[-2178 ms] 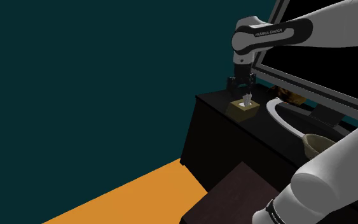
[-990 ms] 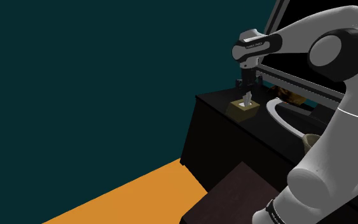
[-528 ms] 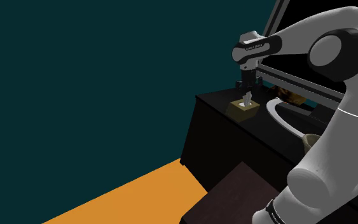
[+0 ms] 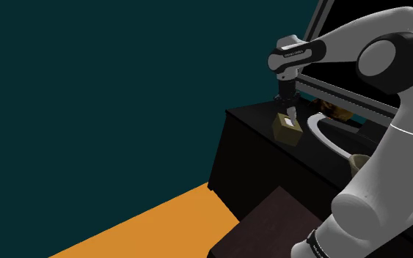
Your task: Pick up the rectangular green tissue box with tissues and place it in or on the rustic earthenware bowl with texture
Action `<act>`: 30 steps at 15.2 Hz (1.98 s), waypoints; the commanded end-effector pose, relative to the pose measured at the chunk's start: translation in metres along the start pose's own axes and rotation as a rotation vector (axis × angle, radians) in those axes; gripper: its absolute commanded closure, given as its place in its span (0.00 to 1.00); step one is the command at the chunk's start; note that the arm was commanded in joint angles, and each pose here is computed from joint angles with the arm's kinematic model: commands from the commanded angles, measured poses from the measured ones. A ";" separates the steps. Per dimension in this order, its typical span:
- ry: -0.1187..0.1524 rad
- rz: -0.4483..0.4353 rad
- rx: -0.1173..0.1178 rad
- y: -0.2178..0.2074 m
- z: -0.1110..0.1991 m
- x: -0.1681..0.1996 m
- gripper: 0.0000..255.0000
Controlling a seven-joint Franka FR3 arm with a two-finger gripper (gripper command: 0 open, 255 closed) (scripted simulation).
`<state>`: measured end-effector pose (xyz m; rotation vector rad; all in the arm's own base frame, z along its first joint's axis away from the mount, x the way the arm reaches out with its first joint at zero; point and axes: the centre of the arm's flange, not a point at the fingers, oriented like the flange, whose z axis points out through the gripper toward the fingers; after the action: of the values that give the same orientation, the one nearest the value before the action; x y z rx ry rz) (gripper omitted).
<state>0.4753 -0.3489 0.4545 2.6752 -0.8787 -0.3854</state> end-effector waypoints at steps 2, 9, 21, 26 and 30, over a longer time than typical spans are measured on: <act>-0.005 0.000 0.000 0.000 0.003 0.000 1.00; -0.005 0.000 0.000 0.011 -0.026 -0.003 1.00; -0.005 0.000 0.000 0.034 -0.084 -0.013 1.00; -0.005 0.000 0.000 0.044 -0.109 -0.018 1.00; -0.005 0.000 0.000 0.051 -0.128 -0.021 1.00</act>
<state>0.4763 -0.3499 0.5878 2.6751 -0.8804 -0.3925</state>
